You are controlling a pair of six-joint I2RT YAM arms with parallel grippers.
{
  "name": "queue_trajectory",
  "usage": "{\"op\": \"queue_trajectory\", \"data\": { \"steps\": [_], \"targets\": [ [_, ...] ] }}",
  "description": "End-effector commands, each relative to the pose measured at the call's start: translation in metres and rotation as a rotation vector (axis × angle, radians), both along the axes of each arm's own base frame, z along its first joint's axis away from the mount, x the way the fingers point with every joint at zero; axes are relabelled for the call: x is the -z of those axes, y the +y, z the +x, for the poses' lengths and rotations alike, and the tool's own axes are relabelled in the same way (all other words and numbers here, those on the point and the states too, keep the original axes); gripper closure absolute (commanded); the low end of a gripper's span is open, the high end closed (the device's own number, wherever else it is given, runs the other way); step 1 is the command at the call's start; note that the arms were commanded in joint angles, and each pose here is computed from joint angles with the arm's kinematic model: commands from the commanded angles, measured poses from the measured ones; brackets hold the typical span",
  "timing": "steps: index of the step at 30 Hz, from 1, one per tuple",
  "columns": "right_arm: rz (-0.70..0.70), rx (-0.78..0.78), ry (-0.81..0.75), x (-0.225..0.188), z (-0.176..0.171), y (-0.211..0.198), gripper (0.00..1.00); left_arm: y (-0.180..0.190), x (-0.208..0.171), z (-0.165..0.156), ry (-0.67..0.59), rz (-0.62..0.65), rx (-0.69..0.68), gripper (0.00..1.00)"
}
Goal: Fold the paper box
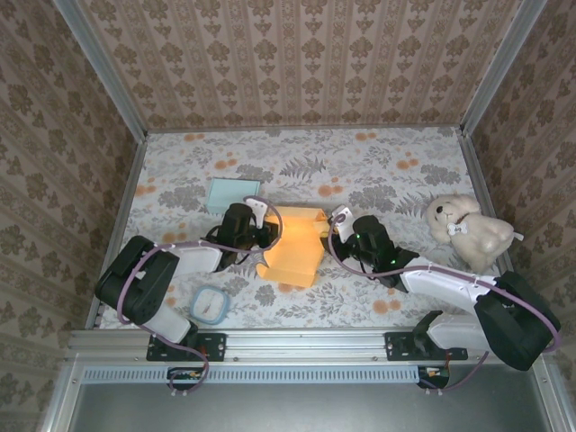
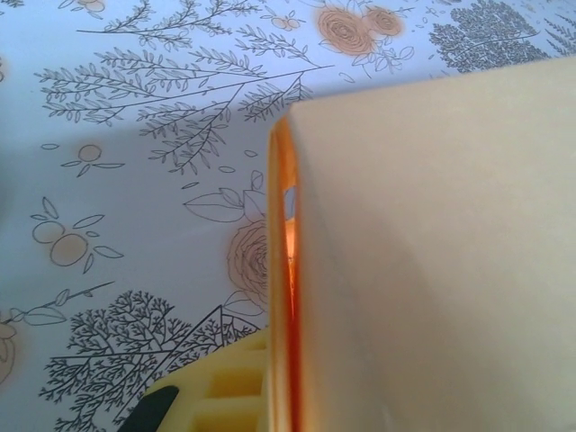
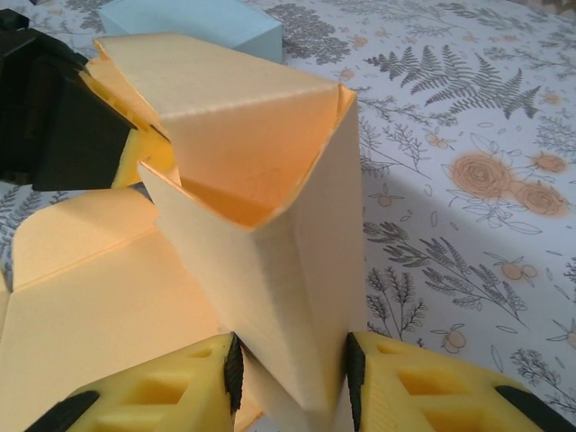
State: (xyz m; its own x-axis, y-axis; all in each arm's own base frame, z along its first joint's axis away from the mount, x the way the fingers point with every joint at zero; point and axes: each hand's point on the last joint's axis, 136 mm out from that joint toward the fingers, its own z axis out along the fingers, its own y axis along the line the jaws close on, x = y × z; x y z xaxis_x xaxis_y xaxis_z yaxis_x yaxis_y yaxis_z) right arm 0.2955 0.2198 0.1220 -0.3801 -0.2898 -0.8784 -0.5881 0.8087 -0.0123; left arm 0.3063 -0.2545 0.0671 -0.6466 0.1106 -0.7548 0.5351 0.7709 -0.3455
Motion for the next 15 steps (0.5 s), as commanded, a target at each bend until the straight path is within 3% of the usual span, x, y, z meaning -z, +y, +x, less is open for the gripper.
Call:
{"op": "queue_trajectory", "data": {
  "steps": [1,15],
  "targets": [
    [0.018,0.063,-0.065,-0.018,0.013,-0.002,0.63,-0.019,-0.013,-0.006,-0.024,-0.038,0.072,1.00],
    [-0.001,0.131,-0.079,-0.015,0.026,0.025,0.64,0.002,-0.008,0.013,0.007,0.032,-0.169,1.00]
  ]
}}
